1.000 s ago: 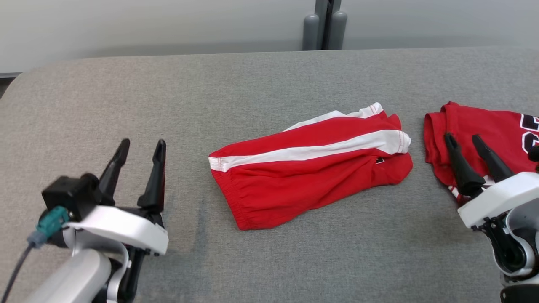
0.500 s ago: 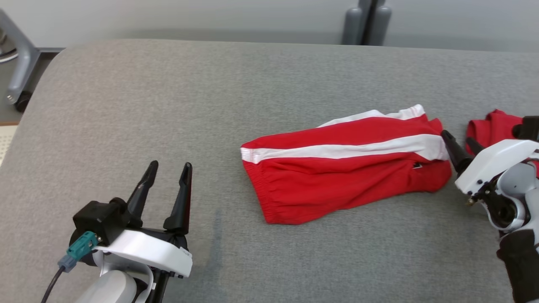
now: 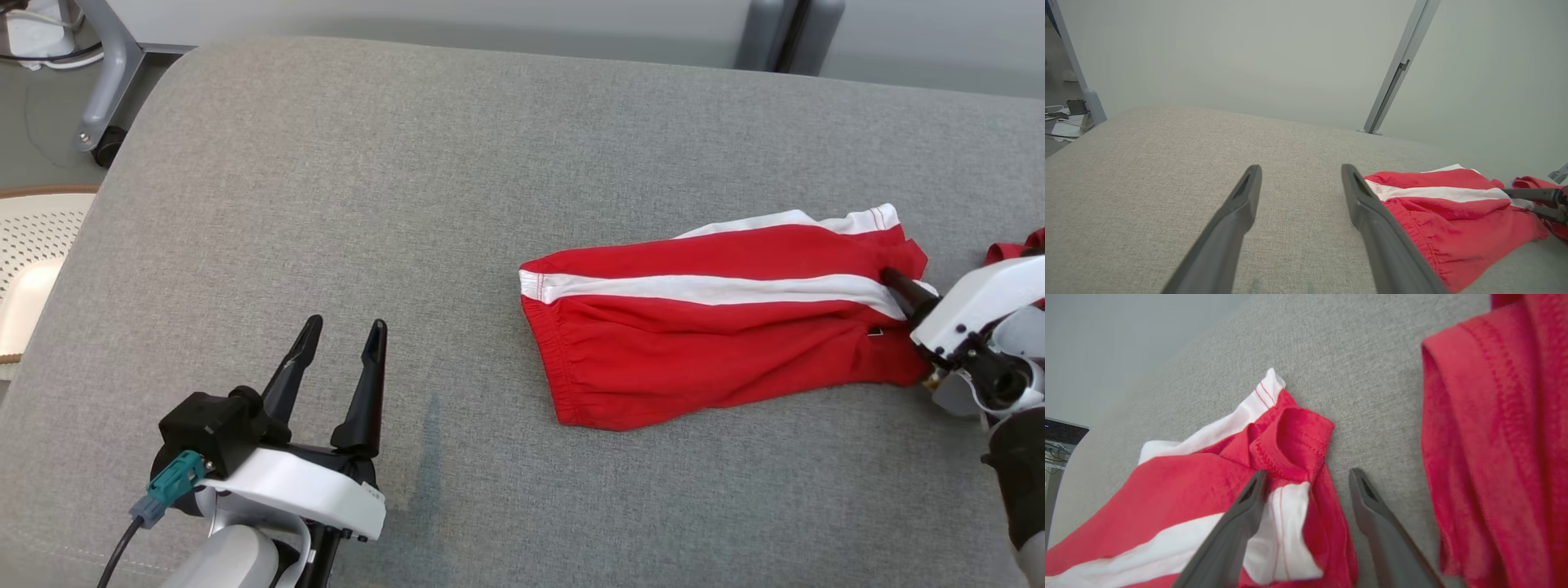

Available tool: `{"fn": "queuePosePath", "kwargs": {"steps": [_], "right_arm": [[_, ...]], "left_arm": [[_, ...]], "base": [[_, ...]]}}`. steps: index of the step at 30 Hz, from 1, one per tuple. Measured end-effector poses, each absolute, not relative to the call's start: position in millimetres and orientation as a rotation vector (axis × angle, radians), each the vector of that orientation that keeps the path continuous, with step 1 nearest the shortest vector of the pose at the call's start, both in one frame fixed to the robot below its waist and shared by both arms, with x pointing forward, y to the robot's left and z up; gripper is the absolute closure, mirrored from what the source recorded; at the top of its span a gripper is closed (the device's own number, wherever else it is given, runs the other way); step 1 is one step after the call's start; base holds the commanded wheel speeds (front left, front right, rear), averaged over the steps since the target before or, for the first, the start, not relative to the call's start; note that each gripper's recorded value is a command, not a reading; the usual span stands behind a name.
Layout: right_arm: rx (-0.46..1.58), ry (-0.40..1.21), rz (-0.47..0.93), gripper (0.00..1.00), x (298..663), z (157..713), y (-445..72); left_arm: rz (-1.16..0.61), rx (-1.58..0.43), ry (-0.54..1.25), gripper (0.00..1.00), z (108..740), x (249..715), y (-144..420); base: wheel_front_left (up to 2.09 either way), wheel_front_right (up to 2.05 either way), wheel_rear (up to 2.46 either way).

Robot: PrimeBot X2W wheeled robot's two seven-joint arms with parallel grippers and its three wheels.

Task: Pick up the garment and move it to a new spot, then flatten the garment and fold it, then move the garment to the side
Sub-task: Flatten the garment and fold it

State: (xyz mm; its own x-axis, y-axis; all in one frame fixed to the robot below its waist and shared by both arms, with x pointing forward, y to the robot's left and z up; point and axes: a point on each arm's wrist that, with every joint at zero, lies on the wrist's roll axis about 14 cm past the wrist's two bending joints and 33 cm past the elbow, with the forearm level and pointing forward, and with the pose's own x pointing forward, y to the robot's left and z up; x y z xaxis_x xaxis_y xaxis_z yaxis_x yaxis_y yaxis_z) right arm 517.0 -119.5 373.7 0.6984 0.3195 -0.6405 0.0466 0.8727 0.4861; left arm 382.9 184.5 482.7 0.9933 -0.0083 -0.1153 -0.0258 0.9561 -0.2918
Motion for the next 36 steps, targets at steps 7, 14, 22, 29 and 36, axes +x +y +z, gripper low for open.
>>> {"fn": "queuePosePath", "kwargs": {"steps": [7,14,22,29,36], "right_arm": [[0.571,0.784,0.23,0.35,516.9,380.5,-84.3],[0.558,0.68,0.227,1.0,515.6,399.9,-90.3],[0.543,0.566,0.206,1.0,500.0,420.8,-109.8],[0.49,0.489,0.145,1.0,476.0,430.2,-152.7],[0.461,0.422,0.158,1.0,471.6,445.3,-156.9]], "left_arm": [[0.013,-0.301,0.119,0.0,480.5,382.0,183.6],[0.001,-0.313,0.11,0.0,483.4,376.2,177.4],[-0.026,-0.328,0.093,0.0,489.6,368.9,166.4],[-0.089,-0.33,0.078,0.0,497.7,368.6,147.4],[-0.111,-0.328,0.071,0.0,503.4,366.7,141.0]], "base": [[0.0,0.0,0.0],[0.0,0.0,0.0],[0.0,0.0,0.0],[0.0,0.0,0.0],[0.0,0.0,0.0]]}}
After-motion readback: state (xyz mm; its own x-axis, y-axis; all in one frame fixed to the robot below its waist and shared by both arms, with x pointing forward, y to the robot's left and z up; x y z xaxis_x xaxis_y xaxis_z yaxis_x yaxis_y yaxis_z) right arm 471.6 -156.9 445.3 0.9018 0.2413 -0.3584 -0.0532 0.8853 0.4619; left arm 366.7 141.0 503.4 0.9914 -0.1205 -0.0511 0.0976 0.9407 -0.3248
